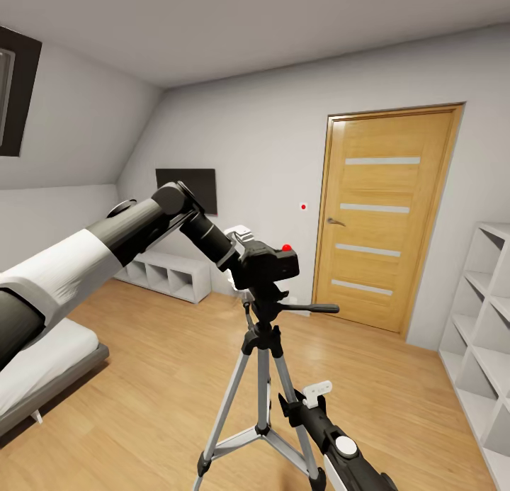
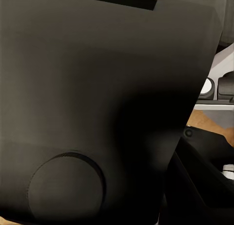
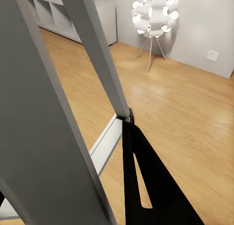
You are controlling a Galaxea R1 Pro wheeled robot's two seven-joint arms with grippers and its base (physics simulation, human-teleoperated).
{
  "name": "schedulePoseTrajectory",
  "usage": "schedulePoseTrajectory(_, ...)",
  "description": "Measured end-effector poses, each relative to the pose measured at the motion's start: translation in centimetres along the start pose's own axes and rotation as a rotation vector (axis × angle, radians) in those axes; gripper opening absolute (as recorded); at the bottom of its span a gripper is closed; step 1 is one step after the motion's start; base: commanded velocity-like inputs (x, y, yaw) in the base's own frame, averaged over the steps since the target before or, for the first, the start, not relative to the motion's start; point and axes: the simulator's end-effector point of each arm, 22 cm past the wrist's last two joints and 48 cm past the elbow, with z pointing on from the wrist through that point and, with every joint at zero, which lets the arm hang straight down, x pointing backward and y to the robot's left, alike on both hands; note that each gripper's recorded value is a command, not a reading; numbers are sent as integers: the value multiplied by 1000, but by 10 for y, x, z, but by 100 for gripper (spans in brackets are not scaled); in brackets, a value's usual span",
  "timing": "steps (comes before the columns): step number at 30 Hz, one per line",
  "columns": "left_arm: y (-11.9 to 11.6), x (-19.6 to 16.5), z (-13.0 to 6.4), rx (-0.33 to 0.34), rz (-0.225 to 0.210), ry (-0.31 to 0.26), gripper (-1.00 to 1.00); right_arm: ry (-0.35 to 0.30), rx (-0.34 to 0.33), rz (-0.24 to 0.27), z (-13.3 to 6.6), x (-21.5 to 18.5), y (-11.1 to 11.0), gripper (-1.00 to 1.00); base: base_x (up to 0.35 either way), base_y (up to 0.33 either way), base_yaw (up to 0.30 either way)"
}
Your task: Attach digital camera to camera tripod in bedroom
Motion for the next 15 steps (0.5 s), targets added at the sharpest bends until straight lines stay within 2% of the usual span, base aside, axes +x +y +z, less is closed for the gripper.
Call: schedulePoseTrajectory(15,2,1,0,-4,-3,3,-100,0,0,0,0,0,0,-100,0,0,0)
